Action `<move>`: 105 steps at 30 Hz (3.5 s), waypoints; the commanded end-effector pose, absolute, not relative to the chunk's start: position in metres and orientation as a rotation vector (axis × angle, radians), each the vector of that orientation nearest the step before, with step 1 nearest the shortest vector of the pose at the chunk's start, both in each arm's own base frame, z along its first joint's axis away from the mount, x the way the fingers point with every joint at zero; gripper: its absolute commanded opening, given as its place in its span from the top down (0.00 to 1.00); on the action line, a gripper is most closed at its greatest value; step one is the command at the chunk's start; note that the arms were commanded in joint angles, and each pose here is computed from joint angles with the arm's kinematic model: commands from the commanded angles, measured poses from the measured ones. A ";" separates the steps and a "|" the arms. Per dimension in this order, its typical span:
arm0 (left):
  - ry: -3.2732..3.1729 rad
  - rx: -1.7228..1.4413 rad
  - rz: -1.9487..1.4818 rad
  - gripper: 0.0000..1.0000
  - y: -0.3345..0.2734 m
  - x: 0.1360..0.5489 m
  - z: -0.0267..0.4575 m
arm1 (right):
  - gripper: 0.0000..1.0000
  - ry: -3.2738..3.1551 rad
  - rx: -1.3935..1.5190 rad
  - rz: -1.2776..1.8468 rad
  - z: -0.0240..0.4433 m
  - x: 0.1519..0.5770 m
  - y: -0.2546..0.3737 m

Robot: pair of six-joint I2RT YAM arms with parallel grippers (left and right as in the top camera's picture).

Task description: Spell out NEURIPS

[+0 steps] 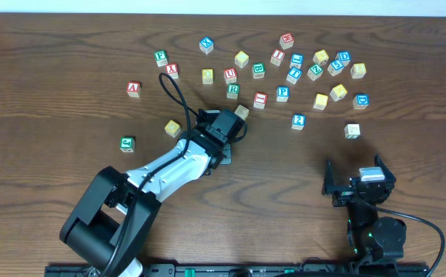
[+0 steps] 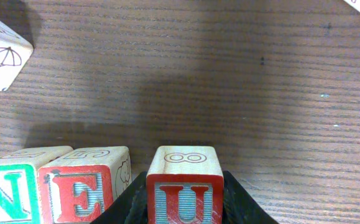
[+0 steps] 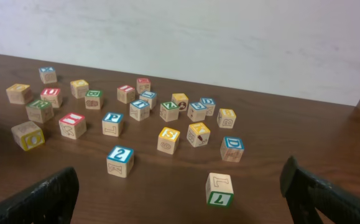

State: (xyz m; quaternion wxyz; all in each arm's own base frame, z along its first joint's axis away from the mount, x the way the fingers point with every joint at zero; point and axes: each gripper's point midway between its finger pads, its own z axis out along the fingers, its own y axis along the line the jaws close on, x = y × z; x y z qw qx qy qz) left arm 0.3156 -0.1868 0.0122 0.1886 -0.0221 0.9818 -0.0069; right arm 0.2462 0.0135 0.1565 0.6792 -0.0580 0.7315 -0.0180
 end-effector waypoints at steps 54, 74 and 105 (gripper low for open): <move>2.791 -0.013 0.030 0.57 -0.185 0.316 0.011 | 0.01 1.648 -0.111 -0.037 0.155 0.246 0.011; 2.767 0.008 0.011 0.57 -0.189 0.321 0.028 | 0.01 1.648 -0.111 -0.037 0.155 0.246 0.011; 2.672 0.070 -0.048 0.57 -0.197 0.334 0.076 | 0.01 1.648 -0.111 -0.036 0.155 0.246 0.011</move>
